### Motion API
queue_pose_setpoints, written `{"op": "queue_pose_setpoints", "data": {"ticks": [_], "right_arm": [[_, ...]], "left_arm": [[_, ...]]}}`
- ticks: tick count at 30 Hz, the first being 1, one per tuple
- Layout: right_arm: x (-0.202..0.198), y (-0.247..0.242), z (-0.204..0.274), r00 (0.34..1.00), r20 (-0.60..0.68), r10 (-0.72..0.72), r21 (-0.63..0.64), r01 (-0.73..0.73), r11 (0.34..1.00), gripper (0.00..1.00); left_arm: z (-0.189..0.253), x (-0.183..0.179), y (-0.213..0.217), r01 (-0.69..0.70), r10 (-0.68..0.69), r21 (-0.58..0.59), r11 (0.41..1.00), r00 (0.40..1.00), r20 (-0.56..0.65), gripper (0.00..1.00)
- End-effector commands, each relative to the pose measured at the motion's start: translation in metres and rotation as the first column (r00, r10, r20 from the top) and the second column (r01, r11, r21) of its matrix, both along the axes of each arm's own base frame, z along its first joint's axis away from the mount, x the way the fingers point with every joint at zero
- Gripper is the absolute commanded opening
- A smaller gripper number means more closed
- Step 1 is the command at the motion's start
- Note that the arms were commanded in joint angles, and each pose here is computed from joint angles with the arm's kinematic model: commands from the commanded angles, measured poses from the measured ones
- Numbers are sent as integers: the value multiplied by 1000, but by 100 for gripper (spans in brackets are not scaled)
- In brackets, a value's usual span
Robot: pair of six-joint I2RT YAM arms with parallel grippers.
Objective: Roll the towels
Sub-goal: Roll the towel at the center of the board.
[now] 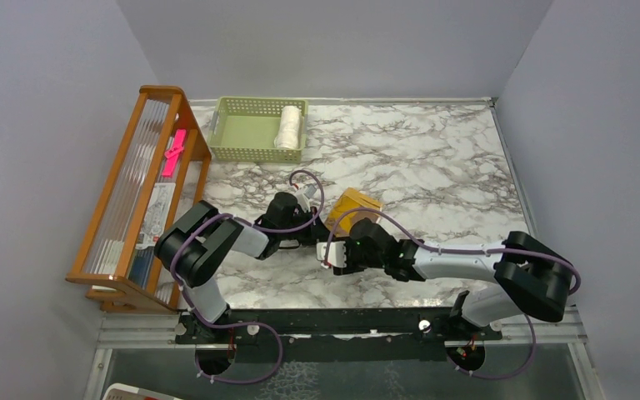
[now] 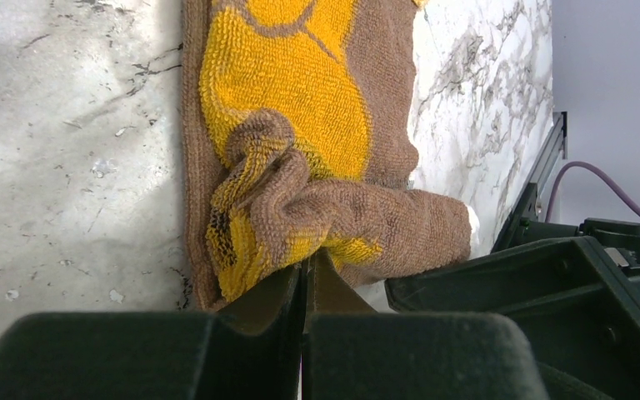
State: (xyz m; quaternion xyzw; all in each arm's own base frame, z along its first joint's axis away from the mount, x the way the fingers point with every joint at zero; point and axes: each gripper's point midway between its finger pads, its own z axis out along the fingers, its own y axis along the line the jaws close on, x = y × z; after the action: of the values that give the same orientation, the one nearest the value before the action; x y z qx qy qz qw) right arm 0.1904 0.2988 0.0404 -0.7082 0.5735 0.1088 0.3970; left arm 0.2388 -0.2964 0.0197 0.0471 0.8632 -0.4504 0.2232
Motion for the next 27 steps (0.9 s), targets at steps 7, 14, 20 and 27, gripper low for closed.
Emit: {"op": "queue_pose_setpoints", "data": {"ticks": [7,14,20,27], "right_arm": [[20,-5,22,989,144,-41,11,40,999,48],[19,-11,-3,994,77,-80,-67,85,994,48],[15,-19,-27,992,-6,-126,-168,123,978,47],[20,-45,-66,968,-27,-249,-360,223,906,42]], "left_arm": [[-73,-39,40,33,12,245,969,983,-181,0],[-72,-40,40,39,6,244,969,983,-181,0],[-71,-40,39,44,0,242,969,983,-181,0],[-59,-38,38,53,-15,236,970,987,-162,0]]}}
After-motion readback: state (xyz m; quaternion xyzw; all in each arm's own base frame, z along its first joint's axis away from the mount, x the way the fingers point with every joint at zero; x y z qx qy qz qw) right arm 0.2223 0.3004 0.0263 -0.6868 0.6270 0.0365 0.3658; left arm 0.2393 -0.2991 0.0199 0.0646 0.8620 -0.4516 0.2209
